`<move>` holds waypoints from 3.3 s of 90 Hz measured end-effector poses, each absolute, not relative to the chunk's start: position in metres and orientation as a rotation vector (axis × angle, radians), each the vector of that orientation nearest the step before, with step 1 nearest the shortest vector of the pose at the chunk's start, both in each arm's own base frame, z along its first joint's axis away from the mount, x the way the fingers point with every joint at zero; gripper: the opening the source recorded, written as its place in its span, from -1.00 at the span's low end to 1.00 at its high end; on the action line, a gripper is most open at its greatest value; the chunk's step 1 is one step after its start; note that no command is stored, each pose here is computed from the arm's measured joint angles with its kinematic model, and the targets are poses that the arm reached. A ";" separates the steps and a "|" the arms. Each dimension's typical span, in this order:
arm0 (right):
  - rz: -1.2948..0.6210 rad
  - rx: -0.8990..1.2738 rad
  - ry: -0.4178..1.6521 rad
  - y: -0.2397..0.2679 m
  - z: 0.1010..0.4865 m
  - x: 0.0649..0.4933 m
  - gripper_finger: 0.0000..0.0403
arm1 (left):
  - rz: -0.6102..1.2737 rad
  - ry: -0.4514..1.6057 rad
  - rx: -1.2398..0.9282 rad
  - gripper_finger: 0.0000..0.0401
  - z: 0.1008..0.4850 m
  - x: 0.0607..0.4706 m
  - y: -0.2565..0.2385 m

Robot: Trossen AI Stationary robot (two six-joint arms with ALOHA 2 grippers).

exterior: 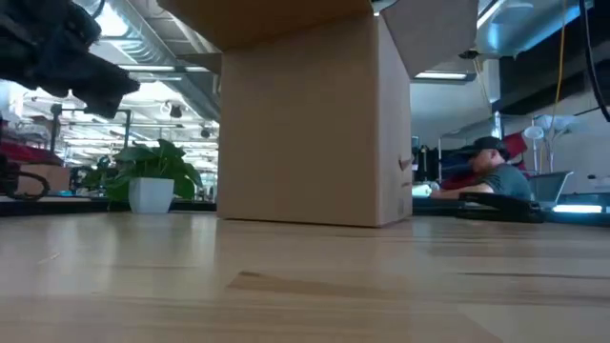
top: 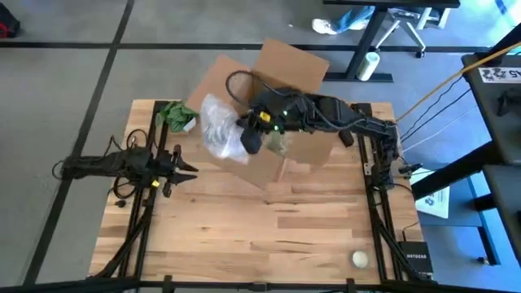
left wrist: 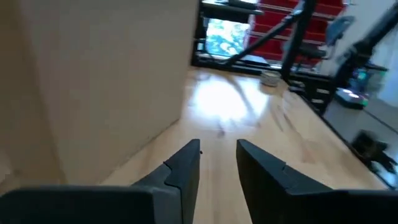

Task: Wrap mug
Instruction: Put the wrapped blue mug into the box, then return to Home Position

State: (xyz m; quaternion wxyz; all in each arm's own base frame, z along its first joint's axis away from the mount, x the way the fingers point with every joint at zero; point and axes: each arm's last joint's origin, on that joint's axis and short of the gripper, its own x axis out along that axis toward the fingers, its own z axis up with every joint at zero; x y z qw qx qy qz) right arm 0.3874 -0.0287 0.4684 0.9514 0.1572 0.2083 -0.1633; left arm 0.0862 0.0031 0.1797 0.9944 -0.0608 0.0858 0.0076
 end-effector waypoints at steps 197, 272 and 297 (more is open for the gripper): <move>-0.140 0.435 1.089 -0.180 0.287 0.430 -0.51 | 0.339 0.111 -0.255 -0.56 0.170 0.083 0.037; -0.277 0.292 0.945 -0.177 0.356 0.406 -0.18 | 0.338 0.111 -0.254 -0.56 0.170 0.083 0.037; -0.327 0.243 0.854 -0.167 0.396 0.381 -0.48 | 0.338 0.110 -0.254 -0.56 0.170 0.083 0.037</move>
